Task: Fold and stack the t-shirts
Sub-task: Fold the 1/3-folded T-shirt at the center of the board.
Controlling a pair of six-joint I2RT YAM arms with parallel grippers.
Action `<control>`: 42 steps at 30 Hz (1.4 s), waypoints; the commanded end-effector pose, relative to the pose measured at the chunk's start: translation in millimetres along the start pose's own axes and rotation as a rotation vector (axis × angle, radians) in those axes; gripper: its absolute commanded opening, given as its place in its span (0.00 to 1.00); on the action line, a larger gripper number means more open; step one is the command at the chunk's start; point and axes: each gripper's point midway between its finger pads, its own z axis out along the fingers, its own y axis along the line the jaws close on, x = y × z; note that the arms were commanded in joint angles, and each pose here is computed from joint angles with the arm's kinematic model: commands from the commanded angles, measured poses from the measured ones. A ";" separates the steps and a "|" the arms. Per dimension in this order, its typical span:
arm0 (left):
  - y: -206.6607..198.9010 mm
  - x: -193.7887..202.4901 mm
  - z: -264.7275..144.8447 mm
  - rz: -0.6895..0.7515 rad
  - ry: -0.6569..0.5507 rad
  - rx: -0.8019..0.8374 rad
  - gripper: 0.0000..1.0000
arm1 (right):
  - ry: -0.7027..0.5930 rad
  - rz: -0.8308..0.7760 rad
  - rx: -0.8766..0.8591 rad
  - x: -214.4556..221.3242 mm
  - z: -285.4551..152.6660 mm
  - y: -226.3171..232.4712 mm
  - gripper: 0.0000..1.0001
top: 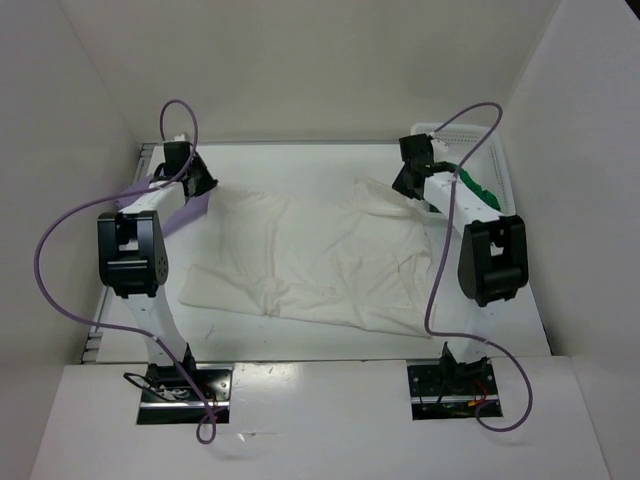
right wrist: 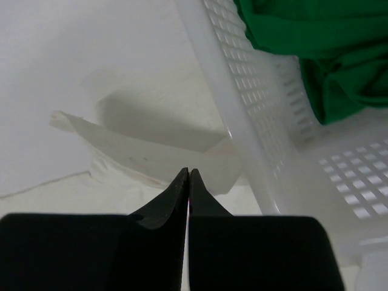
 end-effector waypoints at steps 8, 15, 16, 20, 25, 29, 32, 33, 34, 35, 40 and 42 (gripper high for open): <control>7.5 -13.6 -34.5 0.001 -0.024 -0.021 0.07 | -0.035 0.056 -0.082 10.1 -71.4 -32.6 0.00; 17.9 2.0 -54.0 -0.008 0.008 -0.045 0.07 | 0.013 0.069 -0.107 51.6 -110.7 -68.3 0.00; 15.6 -1.8 -57.5 -0.007 -0.003 -0.040 0.07 | 0.006 0.073 -0.127 51.9 -121.9 -70.5 0.00; 23.1 -4.7 -70.4 -0.019 -0.008 -0.054 0.07 | 0.022 0.082 -0.150 65.3 -144.9 -83.2 0.00; 28.7 -2.0 -87.9 -0.016 -0.016 -0.069 0.07 | 0.048 0.115 -0.204 79.0 -171.8 -82.6 0.00; 32.7 -0.7 -98.9 -0.012 -0.016 -0.077 0.07 | 0.104 0.130 -0.221 94.2 -181.0 -82.8 0.00; 36.6 -4.0 -106.5 -0.017 -0.030 -0.090 0.07 | 0.132 0.169 -0.252 100.8 -194.2 -82.9 0.00; 38.6 -8.2 -109.6 -0.022 -0.042 -0.093 0.07 | 0.135 0.169 -0.249 106.2 -195.7 -88.0 0.00; 39.9 -6.2 -110.0 -0.014 -0.033 -0.097 0.07 | 0.146 0.180 -0.263 107.9 -199.7 -86.8 0.00; 39.9 -6.1 -110.0 -0.014 -0.033 -0.097 0.07 | 0.158 0.177 -0.251 111.8 -202.2 -91.1 0.00; 38.5 -10.5 -118.5 -0.013 -0.042 -0.105 0.07 | 0.184 0.198 -0.301 114.2 -230.7 -92.6 0.00; 39.2 -11.5 -123.6 -0.012 -0.054 -0.111 0.07 | 0.227 0.192 -0.292 125.2 -237.4 -98.9 0.00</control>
